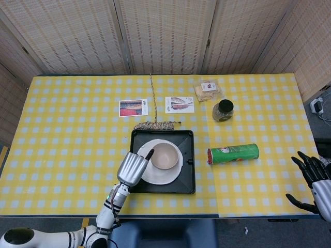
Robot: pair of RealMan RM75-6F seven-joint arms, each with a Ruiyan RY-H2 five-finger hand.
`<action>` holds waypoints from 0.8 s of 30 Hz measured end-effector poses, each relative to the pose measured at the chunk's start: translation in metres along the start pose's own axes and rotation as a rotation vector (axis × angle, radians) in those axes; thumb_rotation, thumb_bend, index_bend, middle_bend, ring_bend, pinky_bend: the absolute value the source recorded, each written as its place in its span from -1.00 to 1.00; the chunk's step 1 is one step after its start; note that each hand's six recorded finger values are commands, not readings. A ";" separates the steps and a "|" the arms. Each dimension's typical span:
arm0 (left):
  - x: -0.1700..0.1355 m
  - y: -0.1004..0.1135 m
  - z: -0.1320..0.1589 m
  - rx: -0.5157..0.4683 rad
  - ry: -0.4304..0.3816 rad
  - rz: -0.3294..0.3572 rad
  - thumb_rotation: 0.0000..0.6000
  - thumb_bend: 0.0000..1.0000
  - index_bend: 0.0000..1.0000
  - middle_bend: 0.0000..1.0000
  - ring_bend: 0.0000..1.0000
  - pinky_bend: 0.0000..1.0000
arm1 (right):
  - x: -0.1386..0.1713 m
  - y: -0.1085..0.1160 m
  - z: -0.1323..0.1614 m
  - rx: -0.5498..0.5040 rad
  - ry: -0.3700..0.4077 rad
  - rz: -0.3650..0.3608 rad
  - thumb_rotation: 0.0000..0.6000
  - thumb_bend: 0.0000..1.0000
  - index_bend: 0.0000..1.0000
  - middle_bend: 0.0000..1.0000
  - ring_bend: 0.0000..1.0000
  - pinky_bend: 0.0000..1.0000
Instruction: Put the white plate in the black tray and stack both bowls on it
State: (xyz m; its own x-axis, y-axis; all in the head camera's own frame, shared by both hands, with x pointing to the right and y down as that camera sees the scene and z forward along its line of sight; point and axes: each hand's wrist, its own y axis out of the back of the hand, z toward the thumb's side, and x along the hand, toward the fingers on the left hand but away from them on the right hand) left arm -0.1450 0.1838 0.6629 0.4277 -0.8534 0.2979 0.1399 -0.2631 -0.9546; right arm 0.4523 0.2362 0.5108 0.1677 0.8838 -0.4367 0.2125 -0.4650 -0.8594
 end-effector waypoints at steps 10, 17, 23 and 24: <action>-0.073 0.037 -0.141 -0.062 0.211 -0.004 1.00 -0.35 -0.50 0.32 0.10 0.38 | -0.001 -0.006 0.005 0.023 0.013 0.007 1.00 -0.52 -1.00 -1.00 -1.00 -1.00; -0.151 0.032 -0.191 -0.253 0.297 -0.072 1.00 -0.35 -0.75 -0.61 -0.71 -0.84 | -0.007 -0.014 0.012 0.020 0.039 0.030 1.00 -0.52 -1.00 -1.00 -1.00 -1.00; -0.222 0.036 -0.229 -0.227 0.412 -0.015 1.00 -0.42 -0.87 -0.89 -0.99 -0.97 | -0.014 -0.020 0.015 0.054 0.035 0.019 1.00 -0.52 -1.00 -1.00 -1.00 -1.00; -0.229 0.037 -0.233 -0.201 0.415 -0.015 1.00 -0.44 -0.88 -0.93 -1.00 -0.99 | -0.015 -0.020 0.014 0.061 0.028 0.009 1.00 -0.52 -1.00 -1.00 -1.00 -1.00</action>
State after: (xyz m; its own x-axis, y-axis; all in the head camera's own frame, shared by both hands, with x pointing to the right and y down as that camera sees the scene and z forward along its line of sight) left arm -0.4461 0.2644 0.5583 0.0273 -0.9462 0.3226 -0.0499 -0.3236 -0.9449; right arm 0.4324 0.2331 0.5307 0.1962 0.8773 -0.4379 0.1516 -0.4684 -0.8704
